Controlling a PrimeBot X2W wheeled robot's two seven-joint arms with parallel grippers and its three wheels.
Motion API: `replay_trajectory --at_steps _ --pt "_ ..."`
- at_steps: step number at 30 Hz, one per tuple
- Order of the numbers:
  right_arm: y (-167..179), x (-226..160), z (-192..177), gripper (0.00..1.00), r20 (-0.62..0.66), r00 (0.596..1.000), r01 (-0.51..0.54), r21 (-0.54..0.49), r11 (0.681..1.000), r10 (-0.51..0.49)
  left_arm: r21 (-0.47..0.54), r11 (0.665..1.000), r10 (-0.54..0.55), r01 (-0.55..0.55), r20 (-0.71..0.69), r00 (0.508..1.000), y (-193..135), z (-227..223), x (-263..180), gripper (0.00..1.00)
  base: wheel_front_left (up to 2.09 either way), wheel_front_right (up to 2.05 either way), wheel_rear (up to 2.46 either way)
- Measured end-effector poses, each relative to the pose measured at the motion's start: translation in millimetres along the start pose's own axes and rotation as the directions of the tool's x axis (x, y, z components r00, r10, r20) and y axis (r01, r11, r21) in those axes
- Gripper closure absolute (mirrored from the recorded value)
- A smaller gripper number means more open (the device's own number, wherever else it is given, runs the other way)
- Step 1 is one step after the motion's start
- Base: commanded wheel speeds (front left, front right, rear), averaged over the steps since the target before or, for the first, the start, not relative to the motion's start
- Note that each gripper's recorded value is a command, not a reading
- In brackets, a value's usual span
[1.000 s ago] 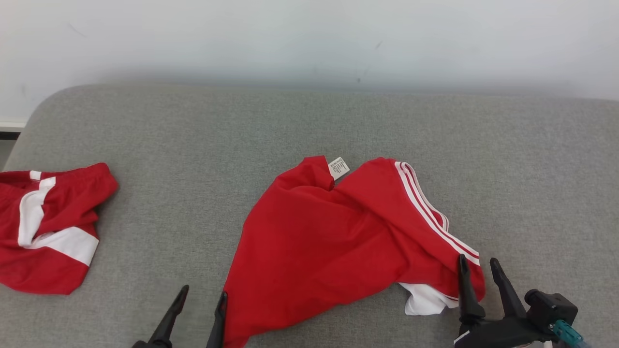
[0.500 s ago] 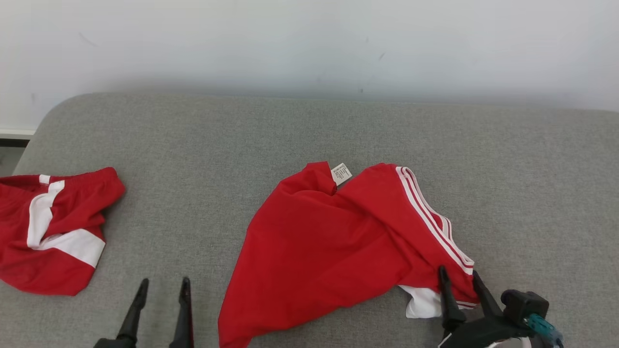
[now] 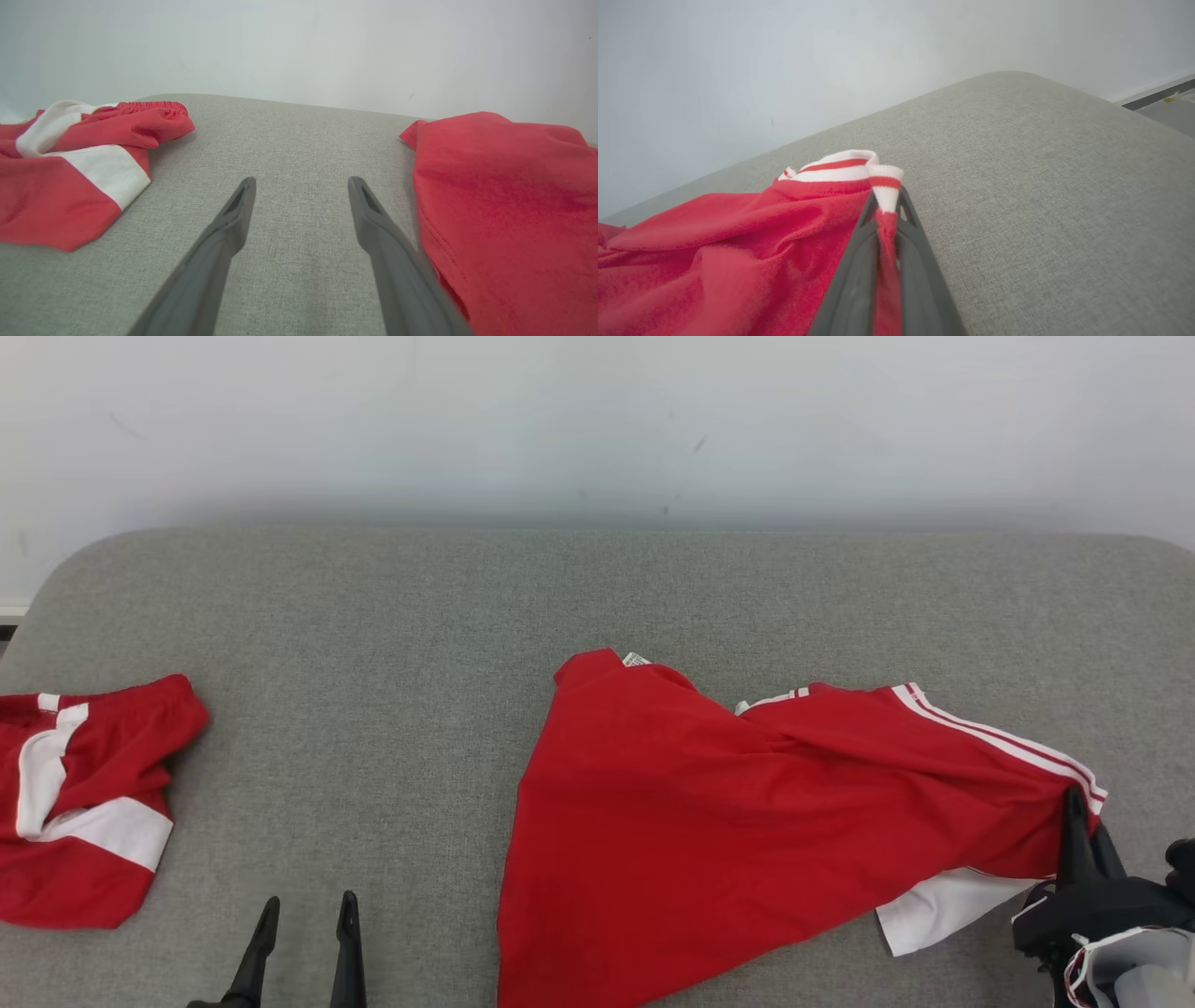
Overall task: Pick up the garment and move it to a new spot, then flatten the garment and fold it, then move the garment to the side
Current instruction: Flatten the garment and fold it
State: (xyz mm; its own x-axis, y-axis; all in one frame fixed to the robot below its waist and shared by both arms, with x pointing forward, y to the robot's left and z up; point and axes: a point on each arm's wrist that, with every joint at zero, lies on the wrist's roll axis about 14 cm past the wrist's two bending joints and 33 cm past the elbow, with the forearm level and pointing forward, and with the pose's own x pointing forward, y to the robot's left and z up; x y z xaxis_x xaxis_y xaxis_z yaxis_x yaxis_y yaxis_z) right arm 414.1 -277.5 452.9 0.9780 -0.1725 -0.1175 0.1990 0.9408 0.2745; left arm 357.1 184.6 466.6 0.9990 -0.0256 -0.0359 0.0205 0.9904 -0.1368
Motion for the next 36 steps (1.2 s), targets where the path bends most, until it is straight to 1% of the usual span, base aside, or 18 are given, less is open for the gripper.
replay_trajectory --at_steps 2,3,4,6,7,8,10,15,18,21,25,30,31,32,33,36 --pt "0 -1 -7 1.00 -0.026 1.000 -0.002 -0.008 1.000 0.001 -0.007 1.000 -0.004 0.004 -0.006 1.000 -2 -2 0 0.00 0.00 0.00 0.00" --pt "-2 -1 -13 0.58 -0.047 0.999 0.002 -0.014 1.000 -0.002 -0.013 1.000 -0.008 0.008 -0.010 1.000 -3 -4 0 0.00 0.00 0.00 0.00" --pt "-3 -2 -18 0.00 -0.063 0.998 -0.001 -0.028 1.000 0.000 -0.016 1.000 -0.010 0.010 -0.015 1.000 -4 -5 0 0.00 0.00 0.00 0.00" --pt "-4 0 -16 0.00 -0.065 0.998 -0.005 -0.053 0.999 0.002 -0.022 1.000 -0.013 0.012 -0.019 1.000 -6 -7 1 0.00 0.00 0.00 0.00" --pt "-3 4 -8 0.00 -0.043 0.999 -0.009 -0.065 0.998 0.006 -0.025 1.000 -0.013 0.013 -0.022 1.000 -6 -8 1 0.00 0.00 0.00 0.00" --pt "-2 10 12 0.00 0.017 1.000 -0.016 -0.100 0.995 0.018 -0.031 0.999 -0.017 0.016 -0.024 1.000 -8 -8 1 0.00 0.00 0.00 0.00" --pt "-1 10 28 0.00 0.067 0.997 -0.015 -0.126 0.992 0.023 -0.034 0.999 -0.028 0.027 -0.026 0.999 -12 -9 1 0.00 0.00 0.00 0.00" --pt "13 2 48 0.00 0.155 0.987 -0.025 -0.132 0.991 0.046 -0.036 0.998 -0.053 0.053 -0.024 0.998 -20 -9 1 0.00 0.00 0.00 0.00" --pt "24 -6 52 0.00 0.183 0.980 -0.047 -0.142 0.989 0.073 -0.039 0.997 -0.074 0.073 -0.020 0.997 -27 -7 0 0.00 0.00 0.00 0.00" --pt "38 -15 44 0.00 0.172 0.979 -0.082 -0.151 0.985 0.108 -0.045 0.995 -0.087 0.085 -0.022 0.996 -32 -8 -3 0.00 0.00 0.00 0.00" --pt "54 -31 22 0.00 0.120 0.981 -0.132 -0.160 0.978 0.152 -0.056 0.995 -0.087 0.086 -0.014 0.996 -33 -6 -4 0.00 0.00 0.00 0.00" --pt "58 -50 -6 0.00 0.047 0.986 -0.154 -0.146 0.977 0.163 -0.054 0.995 -0.082 0.081 -0.007 0.997 -32 -4 -4 0.00 0.00 0.00 0.00" --pt "58 -50 -6 0.00 0.047 0.986 -0.154 -0.146 0.977 0.163 -0.054 0.995 -0.082 0.081 -0.007 0.997 -32 -4 -4 0.00 0.00 0.00 0.00" --pt "59 -57 -20 0.00 0.006 0.986 -0.161 -0.140 0.977 0.164 -0.054 0.995 -0.081 0.080 -0.009 0.997 -32 -4 -4 0.00 0.00 0.00 0.00" --pt "59 -57 -20 0.00 0.006 0.986 -0.161 -0.140 0.977 0.164 -0.054 0.995 -0.081 0.080 -0.009 0.997 -32 -4 -4 0.00 0.00 0.00 0.00" --pt "52 -68 -41 0.00 -0.059 0.988 -0.149 -0.127 0.981 0.142 -0.055 0.995 -0.079 0.078 -0.011 0.997 -31 -5 -5 0.00 0.00 0.00 0.00"
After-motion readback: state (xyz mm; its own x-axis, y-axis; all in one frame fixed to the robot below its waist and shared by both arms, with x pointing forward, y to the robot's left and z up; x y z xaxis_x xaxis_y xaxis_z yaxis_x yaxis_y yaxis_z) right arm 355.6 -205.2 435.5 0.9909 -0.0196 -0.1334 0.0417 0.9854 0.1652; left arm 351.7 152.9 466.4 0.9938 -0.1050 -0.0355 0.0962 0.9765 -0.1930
